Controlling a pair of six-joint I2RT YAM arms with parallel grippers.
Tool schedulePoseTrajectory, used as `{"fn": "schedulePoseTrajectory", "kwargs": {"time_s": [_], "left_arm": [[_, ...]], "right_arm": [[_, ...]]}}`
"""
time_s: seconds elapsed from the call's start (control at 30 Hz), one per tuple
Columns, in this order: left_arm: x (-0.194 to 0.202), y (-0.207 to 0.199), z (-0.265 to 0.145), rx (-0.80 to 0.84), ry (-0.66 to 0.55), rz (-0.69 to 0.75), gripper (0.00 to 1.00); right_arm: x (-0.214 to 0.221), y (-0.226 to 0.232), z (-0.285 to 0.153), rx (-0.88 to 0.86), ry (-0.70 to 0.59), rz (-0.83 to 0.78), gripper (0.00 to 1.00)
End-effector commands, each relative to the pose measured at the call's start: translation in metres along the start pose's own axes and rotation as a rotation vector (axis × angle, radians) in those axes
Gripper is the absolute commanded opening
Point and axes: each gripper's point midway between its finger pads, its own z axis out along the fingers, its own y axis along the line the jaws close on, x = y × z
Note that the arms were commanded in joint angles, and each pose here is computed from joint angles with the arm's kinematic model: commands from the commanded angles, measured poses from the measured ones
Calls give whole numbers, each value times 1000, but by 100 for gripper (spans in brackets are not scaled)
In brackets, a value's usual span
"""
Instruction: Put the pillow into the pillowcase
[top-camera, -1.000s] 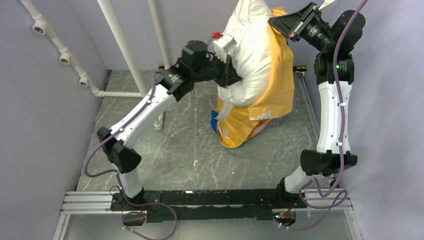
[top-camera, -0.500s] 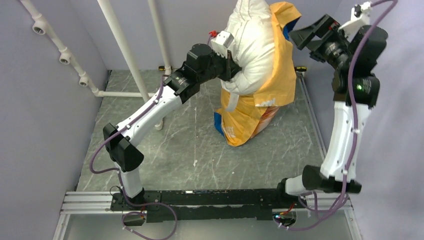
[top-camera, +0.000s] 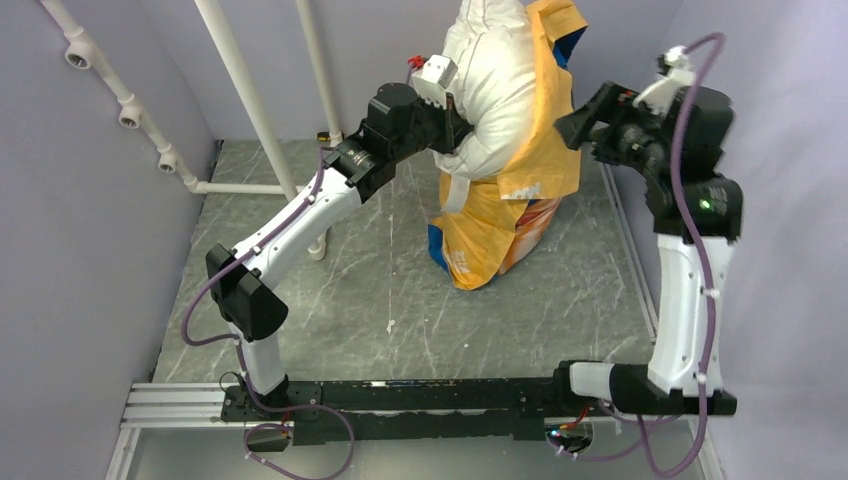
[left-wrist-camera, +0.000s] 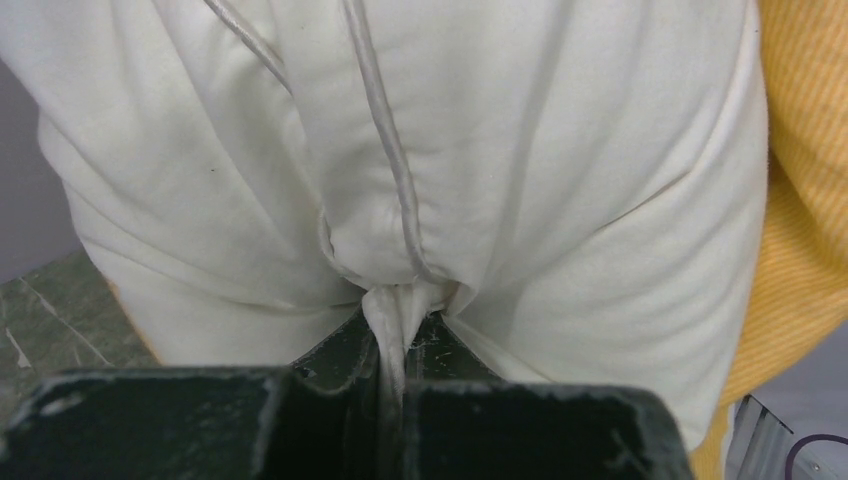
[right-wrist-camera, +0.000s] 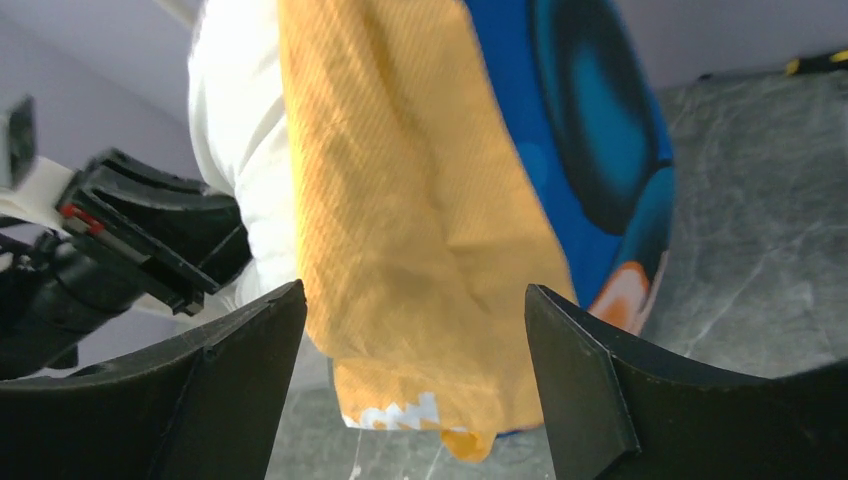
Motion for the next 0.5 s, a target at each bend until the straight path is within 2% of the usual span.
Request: {"fn": "schedulePoseTrajectory", "kwargs": {"time_s": [0.0,0.07,0.17,0.2,0.3,0.33,0.4,0.47], "left_arm": [[67,16,12,-30,174,-11,0],[67,13,12,-20,172,-17,0],[67,12,11,-15,165,-20,0],[68,11,11,-11,164,-23,0],[70,9,11,-9,167,-8,0],[69,10,11,-15,167,2,0],[68,11,12,-24,168,16,0],[65,10,13,-17,159,29,0]], "right_arm": [[21,19,35,-25,78,-40,78],[31,30,50,-32,113,-44,70],[41,24,65,51,132,-59,61],[42,22,66,66,127,-62,51],[36,27,56,64,99,-76,4],[32,29,50,63,87,-82,0],[24,44,35,-18,62,-111,0],[23,71,19,-182,48,-145,0]]}}
